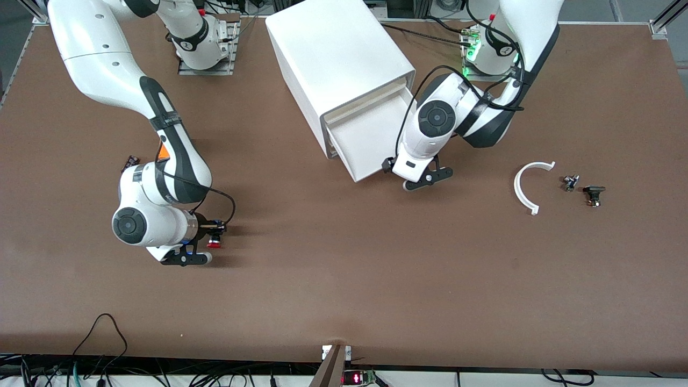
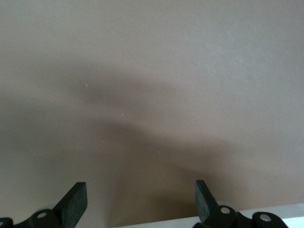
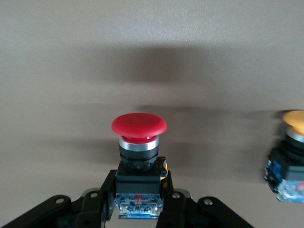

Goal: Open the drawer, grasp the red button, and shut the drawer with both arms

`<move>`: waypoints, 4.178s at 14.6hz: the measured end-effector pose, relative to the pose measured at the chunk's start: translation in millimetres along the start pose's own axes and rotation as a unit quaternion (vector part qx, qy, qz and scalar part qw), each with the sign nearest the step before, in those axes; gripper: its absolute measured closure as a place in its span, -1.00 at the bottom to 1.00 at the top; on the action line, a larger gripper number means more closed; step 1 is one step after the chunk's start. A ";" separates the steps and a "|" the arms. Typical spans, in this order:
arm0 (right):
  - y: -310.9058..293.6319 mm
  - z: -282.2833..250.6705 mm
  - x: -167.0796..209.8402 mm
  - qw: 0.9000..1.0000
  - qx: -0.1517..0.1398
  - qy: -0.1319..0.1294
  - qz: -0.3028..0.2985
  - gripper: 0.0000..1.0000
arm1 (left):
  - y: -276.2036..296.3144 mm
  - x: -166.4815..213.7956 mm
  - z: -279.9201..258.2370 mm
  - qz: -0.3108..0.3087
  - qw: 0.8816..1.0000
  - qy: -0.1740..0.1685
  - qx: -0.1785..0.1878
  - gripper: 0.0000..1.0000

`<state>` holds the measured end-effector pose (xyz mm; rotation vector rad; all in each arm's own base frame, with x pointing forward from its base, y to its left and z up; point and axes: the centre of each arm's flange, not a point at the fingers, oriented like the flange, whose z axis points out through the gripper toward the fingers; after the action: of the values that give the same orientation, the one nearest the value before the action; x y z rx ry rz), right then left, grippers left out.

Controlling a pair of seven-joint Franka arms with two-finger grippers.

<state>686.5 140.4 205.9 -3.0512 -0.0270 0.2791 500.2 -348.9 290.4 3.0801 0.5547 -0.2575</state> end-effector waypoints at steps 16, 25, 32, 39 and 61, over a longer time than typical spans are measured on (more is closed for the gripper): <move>60.4 -27.5 5.0 0.999 0.002 0.036 0.029 -1.00 | 35.6 -107.1 25.1 -0.019 0.997 -0.075 0.017 -1.00; 104.3 -211.3 -57.5 0.997 -0.015 0.044 0.055 -1.00 | 38.5 -121.4 26.0 -0.010 0.996 -0.087 0.026 -1.00; 90.6 -351.1 -133.5 0.996 -0.014 0.080 0.047 -1.00 | 35.2 -93.6 -0.9 0.009 0.996 -0.091 0.023 -1.00; 86.0 -391.3 -142.2 0.994 -0.051 0.091 0.042 -1.00 | -14.7 9.7 -103.9 0.136 0.988 -0.046 0.048 -1.00; 76.3 -378.6 -182.2 0.993 -0.059 0.099 0.040 -1.00 | -264.8 99.5 -305.1 0.274 0.956 0.101 0.017 -1.00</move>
<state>577.0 31.3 604.0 -3.1861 0.0936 -0.0235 549.4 -56.9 582.7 3.1484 -0.3199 0.0577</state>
